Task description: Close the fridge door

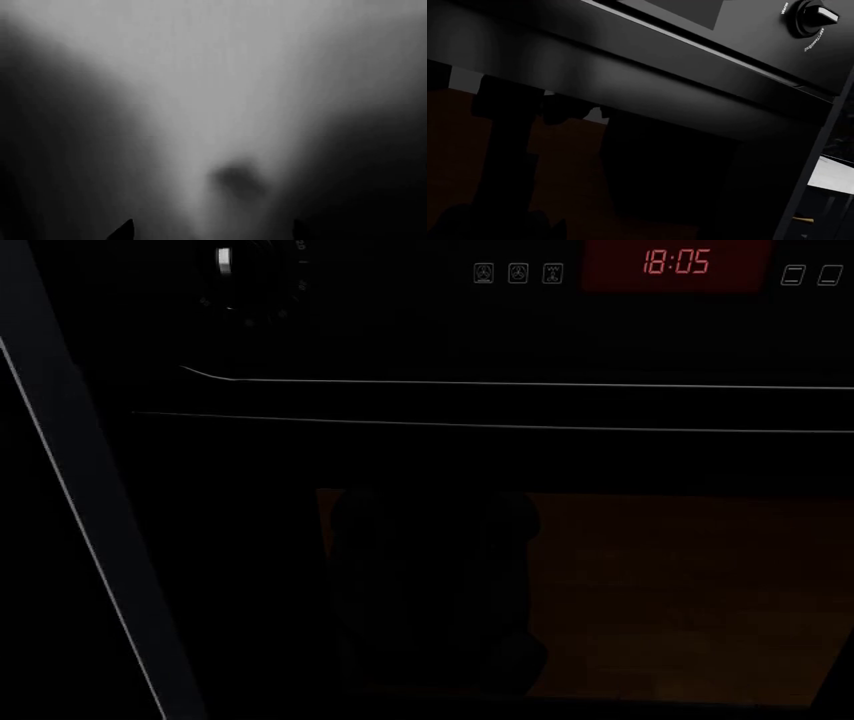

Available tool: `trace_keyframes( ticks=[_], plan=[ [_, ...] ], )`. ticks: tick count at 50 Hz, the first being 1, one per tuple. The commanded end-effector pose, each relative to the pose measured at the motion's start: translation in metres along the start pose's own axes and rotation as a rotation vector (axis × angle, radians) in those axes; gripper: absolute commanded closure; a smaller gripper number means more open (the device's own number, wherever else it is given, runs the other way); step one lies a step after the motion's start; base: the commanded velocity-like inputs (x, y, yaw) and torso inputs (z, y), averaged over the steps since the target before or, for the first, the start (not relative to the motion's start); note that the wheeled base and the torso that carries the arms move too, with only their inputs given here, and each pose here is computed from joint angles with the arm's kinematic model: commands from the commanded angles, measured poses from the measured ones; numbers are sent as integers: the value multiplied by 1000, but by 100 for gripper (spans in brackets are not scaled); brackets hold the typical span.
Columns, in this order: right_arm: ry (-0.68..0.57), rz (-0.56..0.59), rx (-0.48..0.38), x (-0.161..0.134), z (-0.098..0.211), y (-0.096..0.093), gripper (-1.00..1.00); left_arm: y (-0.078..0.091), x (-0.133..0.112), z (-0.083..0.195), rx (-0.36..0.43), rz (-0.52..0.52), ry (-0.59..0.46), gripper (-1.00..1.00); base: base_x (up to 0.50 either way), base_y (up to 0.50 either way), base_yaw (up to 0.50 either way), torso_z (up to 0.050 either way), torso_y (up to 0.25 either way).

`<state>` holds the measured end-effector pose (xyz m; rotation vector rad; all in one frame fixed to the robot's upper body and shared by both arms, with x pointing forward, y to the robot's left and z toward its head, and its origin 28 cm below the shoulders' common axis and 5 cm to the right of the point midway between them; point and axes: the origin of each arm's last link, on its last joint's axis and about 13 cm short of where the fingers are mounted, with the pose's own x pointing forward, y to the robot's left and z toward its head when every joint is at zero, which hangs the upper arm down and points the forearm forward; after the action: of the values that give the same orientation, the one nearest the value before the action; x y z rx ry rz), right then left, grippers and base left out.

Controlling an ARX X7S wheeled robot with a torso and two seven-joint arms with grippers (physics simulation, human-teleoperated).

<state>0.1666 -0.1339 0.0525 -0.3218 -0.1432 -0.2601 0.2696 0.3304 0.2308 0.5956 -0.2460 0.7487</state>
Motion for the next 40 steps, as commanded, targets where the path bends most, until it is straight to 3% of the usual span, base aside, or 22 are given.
trace_keyframes(
  ticks=[1, 8, 18, 23, 25, 30, 31, 35, 38, 40],
  plan=[
    [3, -20, 9, -10, -3, -6, -100, -6, 40, 30, 96, 51, 6, -100, 0, 0, 0, 0, 0],
    [16, -57, 11, -20, -6, -14, -100, -22, 63, 41, 109, 36, 23, -100, 6, 1, 0, 0, 0],
    [20, -69, 4, -19, -5, -15, -100, -34, 78, 66, 114, 9, -33, -100, 8, 3, -1, 2, 0],
    [14, -85, 2, -21, -1, -17, -100, -46, 90, 69, 183, -11, -91, -100, 26, 8, -4, 7, 0],
    [16, -99, 2, -23, -1, -19, -100, -47, 95, 75, 126, -9, -81, -100, 26, 9, -5, 6, 0],
    [25, -115, -12, -26, -1, -20, -100, -57, 98, 77, 113, -56, -129, -100, 31, 10, -6, 5, 0],
    [23, -116, -15, -26, 1, -21, -100, -59, 98, 77, 145, -65, -154, -100, 29, 11, -7, 11, 0],
    [16, -116, -17, -26, 4, -21, -100, -56, 101, 79, 142, -54, -154, -100, 28, 12, -7, 3, 0],
    [19, -113, -17, -25, 2, -19, -100, -51, 100, 82, 89, -50, -144, -100, 26, 12, -6, 7, 0],
    [20, -110, -17, -24, 1, -19, -100, -51, 97, 80, 113, -52, -152, -100, 24, 12, -5, 0, 0]
  ],
)
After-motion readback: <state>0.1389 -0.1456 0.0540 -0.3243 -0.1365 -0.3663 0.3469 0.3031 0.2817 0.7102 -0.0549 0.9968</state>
